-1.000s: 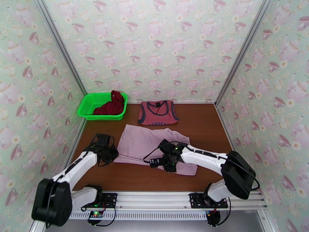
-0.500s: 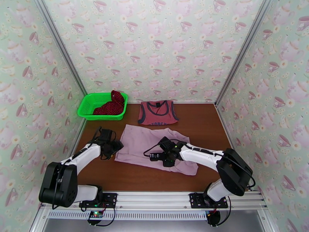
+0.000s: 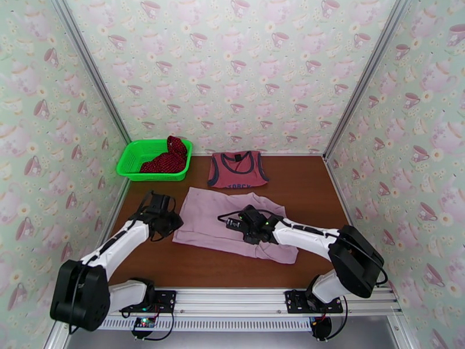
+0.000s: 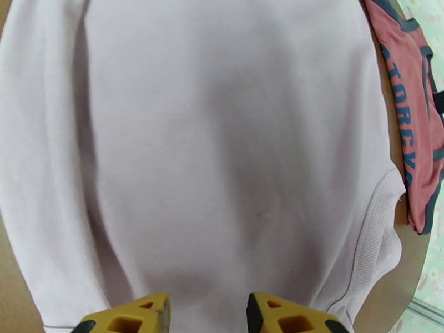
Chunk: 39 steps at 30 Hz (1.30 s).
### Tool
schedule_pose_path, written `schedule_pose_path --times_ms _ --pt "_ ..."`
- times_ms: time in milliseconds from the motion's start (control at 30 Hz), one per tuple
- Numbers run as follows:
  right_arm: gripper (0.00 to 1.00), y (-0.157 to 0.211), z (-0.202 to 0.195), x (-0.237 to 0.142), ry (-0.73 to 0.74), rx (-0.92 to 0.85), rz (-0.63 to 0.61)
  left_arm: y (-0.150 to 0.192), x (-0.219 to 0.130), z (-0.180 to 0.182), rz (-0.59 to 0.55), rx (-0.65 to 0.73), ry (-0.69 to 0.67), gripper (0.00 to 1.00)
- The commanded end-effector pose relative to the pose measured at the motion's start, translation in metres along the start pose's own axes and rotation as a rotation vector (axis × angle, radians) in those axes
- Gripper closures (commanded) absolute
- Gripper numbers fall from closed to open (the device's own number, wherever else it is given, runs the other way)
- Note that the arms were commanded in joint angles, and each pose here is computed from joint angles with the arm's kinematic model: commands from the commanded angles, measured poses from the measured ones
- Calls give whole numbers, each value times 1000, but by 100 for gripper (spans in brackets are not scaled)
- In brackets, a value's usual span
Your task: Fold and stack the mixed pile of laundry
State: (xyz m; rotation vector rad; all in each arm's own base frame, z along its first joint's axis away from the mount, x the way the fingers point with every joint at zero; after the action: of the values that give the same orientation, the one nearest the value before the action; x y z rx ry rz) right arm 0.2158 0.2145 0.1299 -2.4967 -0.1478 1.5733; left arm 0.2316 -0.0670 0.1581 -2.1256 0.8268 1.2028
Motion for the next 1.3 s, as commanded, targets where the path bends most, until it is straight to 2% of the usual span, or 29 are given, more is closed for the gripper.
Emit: schedule_pose_path --times_ms 0,233,500,700,933,1167,1267 --pt "61 2 -1 -5 32 55 -28 20 -14 1 61 82 -24 100" --pt "82 2 0 -17 24 89 -77 46 -6 9 160 171 -86 100" --pt "90 3 3 -16 3 103 -82 37 25 5 173 208 -185 100" --pt "92 5 5 -16 -2 102 -76 25 43 -9 166 231 -223 100" --pt "92 8 9 -10 -15 104 -65 10 41 -35 131 260 -204 100" --pt "92 7 8 -8 -18 109 -57 4 71 -34 157 279 -252 100" --pt "90 8 5 -10 11 123 -42 -3 78 -35 119 283 -259 100"
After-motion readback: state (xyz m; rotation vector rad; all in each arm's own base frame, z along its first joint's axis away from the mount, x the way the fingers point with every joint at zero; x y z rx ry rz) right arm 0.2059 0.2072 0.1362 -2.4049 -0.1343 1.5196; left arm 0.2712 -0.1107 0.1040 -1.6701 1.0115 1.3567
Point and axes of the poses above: each hand's point on the last joint's axis, 136 mm out from that joint toward the fingers, its own x axis out along the fingers, its own z axis along the line the jaws close on, y = z × x, the point moved 9 cm from there along -x, back along the fingers, and after that the axes turned 9 degrees about -x, right-handed, at the moved point
